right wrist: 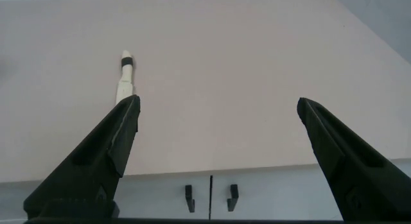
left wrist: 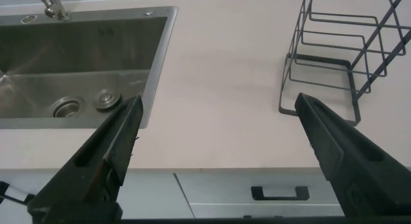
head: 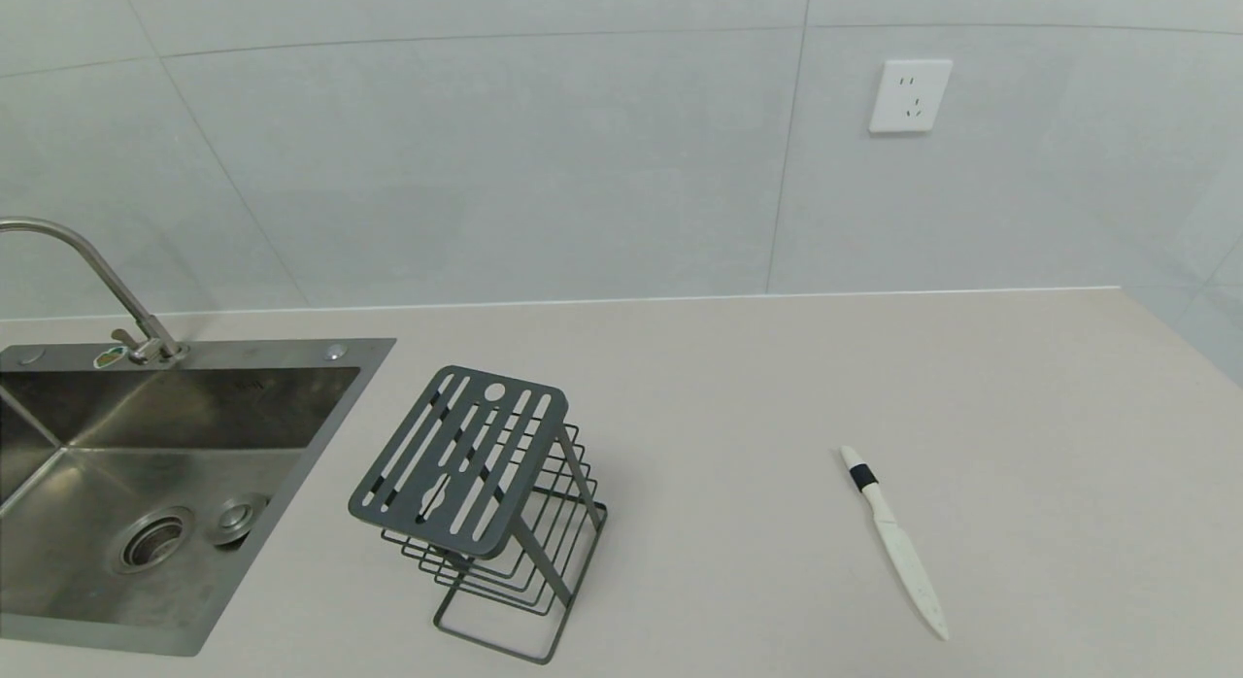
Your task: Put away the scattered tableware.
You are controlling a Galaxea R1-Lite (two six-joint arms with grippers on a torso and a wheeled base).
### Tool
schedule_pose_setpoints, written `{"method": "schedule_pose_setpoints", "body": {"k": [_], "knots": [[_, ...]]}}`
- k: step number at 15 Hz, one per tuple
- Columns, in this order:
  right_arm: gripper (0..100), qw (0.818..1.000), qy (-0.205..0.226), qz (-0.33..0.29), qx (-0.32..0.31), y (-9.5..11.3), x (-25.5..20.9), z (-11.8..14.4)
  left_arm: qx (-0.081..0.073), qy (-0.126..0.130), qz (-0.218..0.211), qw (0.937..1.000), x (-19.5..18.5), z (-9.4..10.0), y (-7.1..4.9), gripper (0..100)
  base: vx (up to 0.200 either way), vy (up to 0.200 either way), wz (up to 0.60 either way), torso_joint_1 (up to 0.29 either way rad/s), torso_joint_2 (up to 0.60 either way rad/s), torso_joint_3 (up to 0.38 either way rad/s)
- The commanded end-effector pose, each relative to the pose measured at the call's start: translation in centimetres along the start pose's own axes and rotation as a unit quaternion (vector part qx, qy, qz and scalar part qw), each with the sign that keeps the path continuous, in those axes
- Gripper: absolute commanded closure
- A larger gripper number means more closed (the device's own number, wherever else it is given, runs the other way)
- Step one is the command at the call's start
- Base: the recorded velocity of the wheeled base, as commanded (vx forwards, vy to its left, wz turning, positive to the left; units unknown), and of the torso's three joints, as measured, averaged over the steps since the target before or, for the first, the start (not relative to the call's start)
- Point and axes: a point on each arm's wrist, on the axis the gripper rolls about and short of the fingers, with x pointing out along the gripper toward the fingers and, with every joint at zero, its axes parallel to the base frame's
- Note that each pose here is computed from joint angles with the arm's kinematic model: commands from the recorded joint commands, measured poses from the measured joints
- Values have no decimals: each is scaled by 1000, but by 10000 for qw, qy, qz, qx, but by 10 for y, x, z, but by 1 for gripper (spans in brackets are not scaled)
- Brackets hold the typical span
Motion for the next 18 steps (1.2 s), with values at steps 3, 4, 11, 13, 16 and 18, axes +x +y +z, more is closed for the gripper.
{"method": "schedule_pose_setpoints", "body": {"k": [3, 4, 11, 13, 16, 18], "knots": [[0, 9964, -782, 313, -80, 1, -1, 16, 33, 6, -4, 10000, 0, 0, 0, 0, 0, 0, 0, 0, 0, 0], [0, 9945, -658, 813, -88, 3, 0, 17, 25, 6, -4, 10000, 0, 0, 0, 0, 0, 0, 0, 0, 0, 0], [0, 9788, 198, 2010, -349, 9, 29, 67, 10, -2, -19, 10000, 0, 0, 0, 0, 0, 0, 0, 0, 0, 0], [0, 9709, 583, 2309, -272, 11, 44, 71, 25, -2, -12, 10000, 0, 0, 0, 0, 0, 0, 0, 0, 0, 0], [0, 9609, 1094, 2537, -196, 14, 60, 68, 25, -2, -12, 10000, 0, 0, 0, 0, 0, 0, 0, 0, 0, 0], [0, 9522, 1533, 2640, -148, 16, 73, 63, 25, -2, -19, 10000, 0, 0, 0, 0, 0, 0, 0, 0, 0, 0]]}}
